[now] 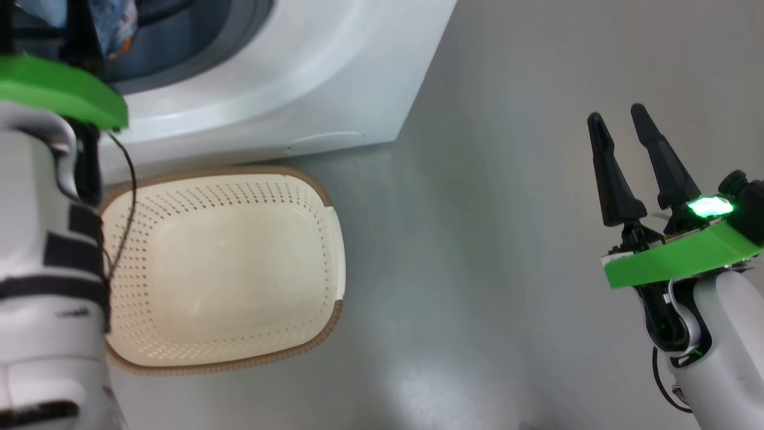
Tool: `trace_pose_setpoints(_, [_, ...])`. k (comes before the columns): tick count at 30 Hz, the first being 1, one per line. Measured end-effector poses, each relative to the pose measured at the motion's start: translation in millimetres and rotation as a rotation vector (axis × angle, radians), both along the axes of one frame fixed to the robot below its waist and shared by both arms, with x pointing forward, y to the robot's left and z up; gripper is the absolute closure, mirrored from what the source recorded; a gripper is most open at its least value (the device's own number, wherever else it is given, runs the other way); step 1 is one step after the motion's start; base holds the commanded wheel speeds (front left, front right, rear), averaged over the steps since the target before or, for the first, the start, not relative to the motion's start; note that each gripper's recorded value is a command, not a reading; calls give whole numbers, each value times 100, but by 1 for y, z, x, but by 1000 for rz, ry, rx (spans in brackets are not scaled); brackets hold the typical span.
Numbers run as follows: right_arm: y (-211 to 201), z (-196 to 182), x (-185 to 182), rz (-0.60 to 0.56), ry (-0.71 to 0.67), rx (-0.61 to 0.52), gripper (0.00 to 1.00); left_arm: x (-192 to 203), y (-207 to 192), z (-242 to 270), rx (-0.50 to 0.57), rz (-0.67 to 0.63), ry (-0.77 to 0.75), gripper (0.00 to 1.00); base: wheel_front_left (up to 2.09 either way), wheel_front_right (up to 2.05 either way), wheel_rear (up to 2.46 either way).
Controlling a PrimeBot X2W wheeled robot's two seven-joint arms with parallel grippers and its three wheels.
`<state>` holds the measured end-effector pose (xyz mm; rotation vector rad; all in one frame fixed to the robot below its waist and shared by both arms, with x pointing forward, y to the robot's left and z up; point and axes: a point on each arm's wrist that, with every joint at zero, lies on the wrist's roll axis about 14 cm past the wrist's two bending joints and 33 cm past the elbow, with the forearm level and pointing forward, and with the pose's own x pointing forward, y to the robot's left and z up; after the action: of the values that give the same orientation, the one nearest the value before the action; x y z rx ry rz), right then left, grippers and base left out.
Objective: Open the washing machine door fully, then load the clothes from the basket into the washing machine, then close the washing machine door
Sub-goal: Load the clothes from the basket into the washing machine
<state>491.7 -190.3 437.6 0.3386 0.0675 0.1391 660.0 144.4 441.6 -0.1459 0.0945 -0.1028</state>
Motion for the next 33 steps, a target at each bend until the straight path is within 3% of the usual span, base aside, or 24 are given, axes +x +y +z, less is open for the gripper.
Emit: trace_pose_setpoints(33, [9, 61, -78, 43, -89, -16, 0, -194, 54, 44, 44, 108, -89, 0, 0, 0, 0])
